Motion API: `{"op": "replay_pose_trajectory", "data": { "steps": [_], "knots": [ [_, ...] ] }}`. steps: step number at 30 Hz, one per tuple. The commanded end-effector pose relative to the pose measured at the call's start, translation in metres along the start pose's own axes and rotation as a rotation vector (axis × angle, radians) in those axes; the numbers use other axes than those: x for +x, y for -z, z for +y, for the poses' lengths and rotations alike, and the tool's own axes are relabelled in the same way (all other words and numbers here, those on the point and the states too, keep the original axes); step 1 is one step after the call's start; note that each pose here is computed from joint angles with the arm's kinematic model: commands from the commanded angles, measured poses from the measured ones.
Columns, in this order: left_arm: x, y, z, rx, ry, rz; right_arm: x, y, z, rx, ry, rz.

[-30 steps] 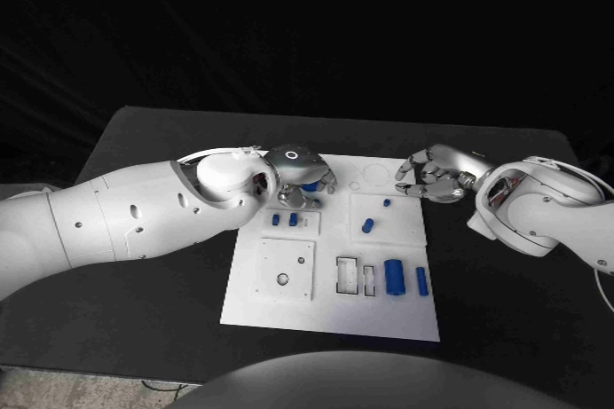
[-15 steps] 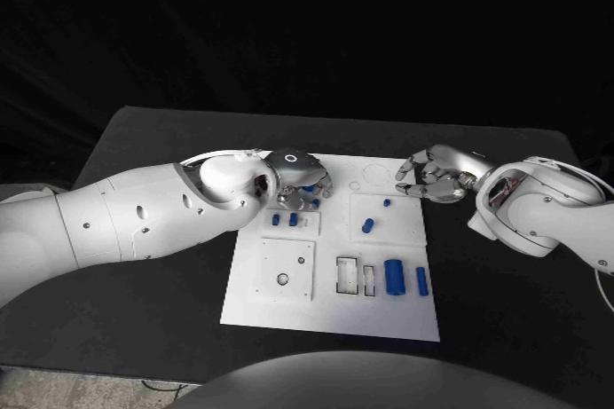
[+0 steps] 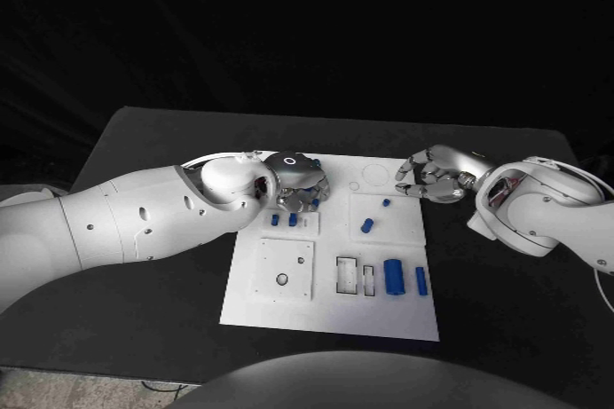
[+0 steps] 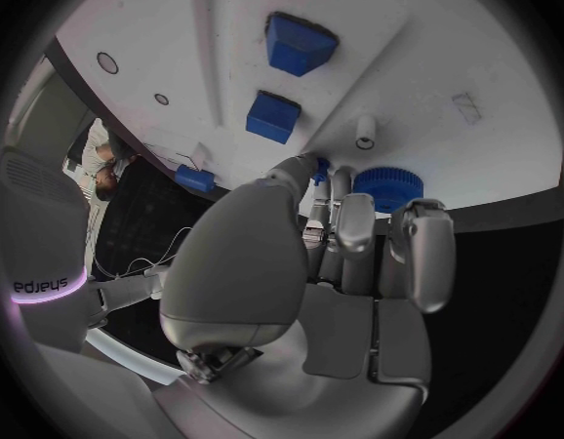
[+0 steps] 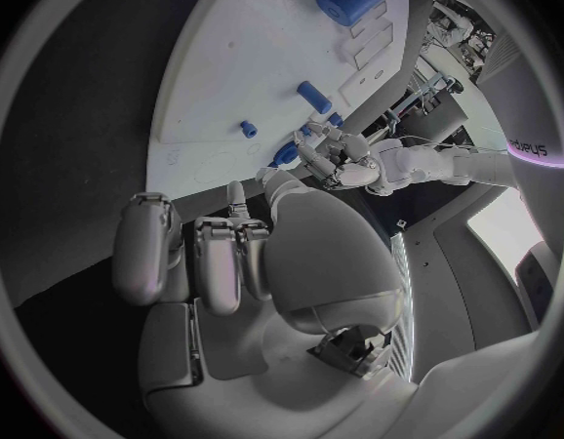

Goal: Assemble the parts on the task board

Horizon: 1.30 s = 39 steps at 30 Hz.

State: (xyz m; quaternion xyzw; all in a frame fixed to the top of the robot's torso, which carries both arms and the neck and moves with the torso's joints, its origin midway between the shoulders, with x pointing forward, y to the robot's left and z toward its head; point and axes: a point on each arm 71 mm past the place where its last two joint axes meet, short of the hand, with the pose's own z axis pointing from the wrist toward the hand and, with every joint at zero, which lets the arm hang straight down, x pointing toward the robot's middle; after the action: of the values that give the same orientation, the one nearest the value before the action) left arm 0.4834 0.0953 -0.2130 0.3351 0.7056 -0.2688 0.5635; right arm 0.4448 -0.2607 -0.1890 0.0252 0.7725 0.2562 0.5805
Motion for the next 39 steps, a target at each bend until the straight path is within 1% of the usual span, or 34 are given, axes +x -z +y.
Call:
{"op": "replay_pose_trajectory", "data": {
  "steps": [1, 16, 21, 24, 26, 29, 33, 36, 39],
  "knots": [
    [0.0029, -0.0002, -0.0005, 0.0, 0.008, -0.002, 0.002, -0.001, 0.001, -0.005, -0.004, 0.012],
    [0.0029, 0.0034, 0.0035, 0.0, 0.024, -0.034, 0.007, -0.001, -0.001, -0.001, -0.011, 0.024],
    [0.001, 0.0055, 0.0033, 0.007, 0.031, -0.06, 0.007, -0.001, -0.001, -0.001, -0.011, 0.024],
    [-0.0034, 0.0088, 0.0042, 0.007, 0.039, -0.082, 0.007, -0.001, -0.001, -0.001, -0.012, 0.023],
    [-0.0084, 0.0121, 0.0052, 0.006, 0.044, -0.091, 0.007, -0.001, -0.001, -0.001, -0.012, 0.023],
    [-0.0204, 0.0206, 0.0085, 0.003, 0.05, -0.1, 0.007, -0.001, -0.001, -0.001, -0.013, 0.02],
    [-0.0335, 0.0315, 0.0158, -0.011, 0.063, -0.077, 0.007, 0.0, -0.001, 0.001, -0.013, 0.019],
    [-0.0379, 0.0413, 0.0209, -0.022, 0.072, -0.051, 0.007, 0.0, -0.002, 0.004, -0.013, 0.022],
    [-0.0382, 0.0491, 0.0245, -0.033, 0.082, -0.031, 0.007, 0.001, -0.002, 0.006, -0.012, 0.024]
  ]
}}
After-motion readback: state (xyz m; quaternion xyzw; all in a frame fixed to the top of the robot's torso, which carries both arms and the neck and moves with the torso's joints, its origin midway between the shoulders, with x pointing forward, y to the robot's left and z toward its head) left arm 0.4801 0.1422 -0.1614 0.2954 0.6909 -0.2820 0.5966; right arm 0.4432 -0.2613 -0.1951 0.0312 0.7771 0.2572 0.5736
